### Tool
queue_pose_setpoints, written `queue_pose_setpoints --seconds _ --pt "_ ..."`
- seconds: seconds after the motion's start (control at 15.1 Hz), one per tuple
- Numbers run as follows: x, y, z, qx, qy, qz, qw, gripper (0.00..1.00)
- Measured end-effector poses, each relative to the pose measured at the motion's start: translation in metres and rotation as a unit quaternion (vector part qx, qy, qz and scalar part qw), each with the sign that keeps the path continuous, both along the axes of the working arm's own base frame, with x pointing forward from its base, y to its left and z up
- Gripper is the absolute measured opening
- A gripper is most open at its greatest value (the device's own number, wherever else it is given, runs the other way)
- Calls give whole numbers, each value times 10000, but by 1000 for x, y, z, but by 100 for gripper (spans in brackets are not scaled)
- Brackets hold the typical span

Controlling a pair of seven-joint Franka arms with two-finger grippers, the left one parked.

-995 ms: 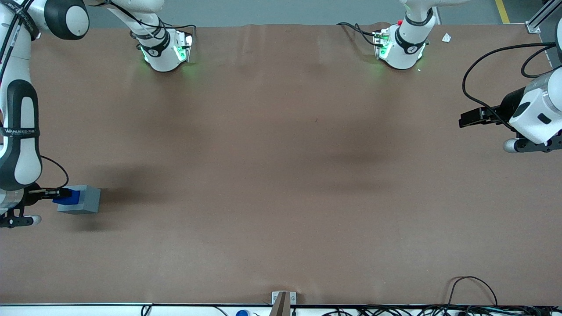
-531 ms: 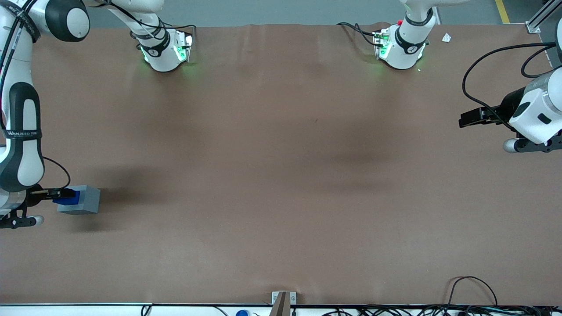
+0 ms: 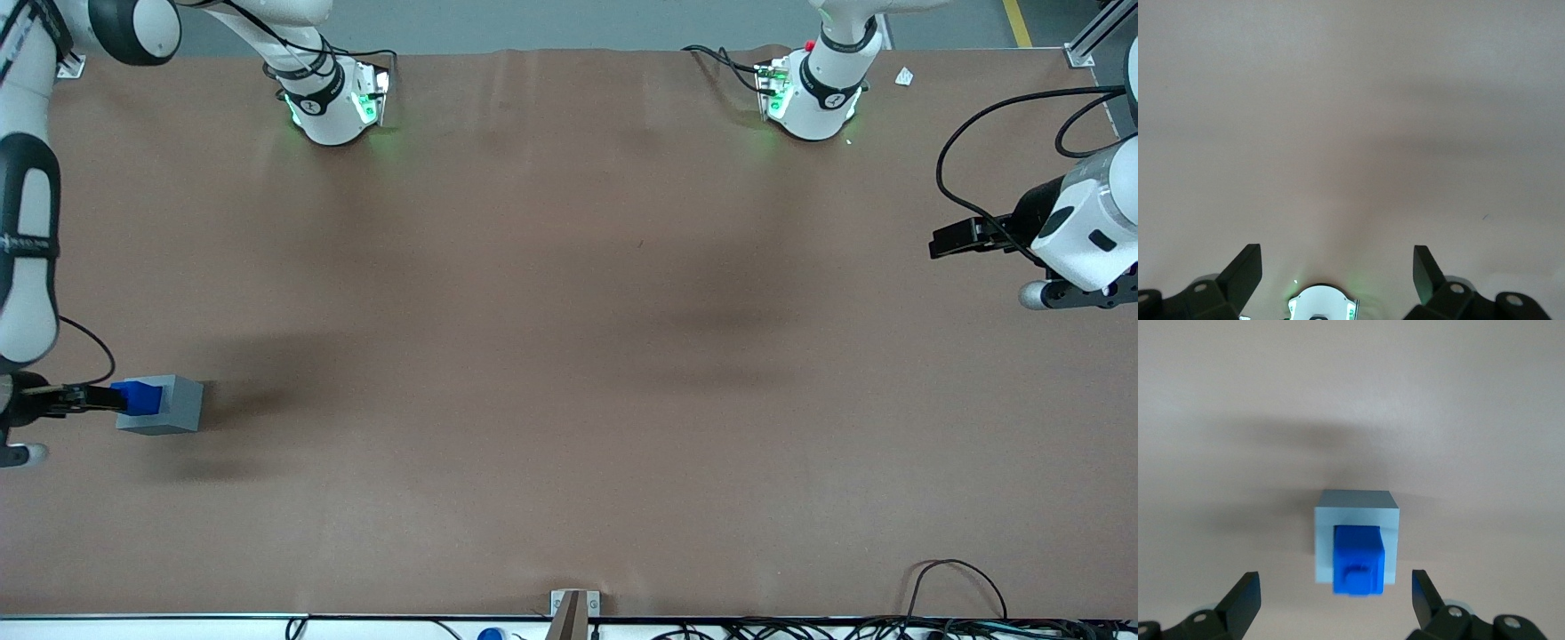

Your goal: Insert blue part into gray base with right arm

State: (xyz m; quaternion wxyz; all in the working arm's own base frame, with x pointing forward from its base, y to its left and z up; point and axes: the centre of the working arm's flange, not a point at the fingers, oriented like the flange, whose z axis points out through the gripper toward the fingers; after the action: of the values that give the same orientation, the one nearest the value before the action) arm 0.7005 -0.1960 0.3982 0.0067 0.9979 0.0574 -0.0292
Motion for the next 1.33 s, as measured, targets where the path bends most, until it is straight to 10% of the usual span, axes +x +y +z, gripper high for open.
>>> queue_pose_setpoints --seconds 0.46,1.33 --pt "-44 58 156 56 -271 150 9995 100" --pt "-142 155 279 198 -194 -743 9968 100"
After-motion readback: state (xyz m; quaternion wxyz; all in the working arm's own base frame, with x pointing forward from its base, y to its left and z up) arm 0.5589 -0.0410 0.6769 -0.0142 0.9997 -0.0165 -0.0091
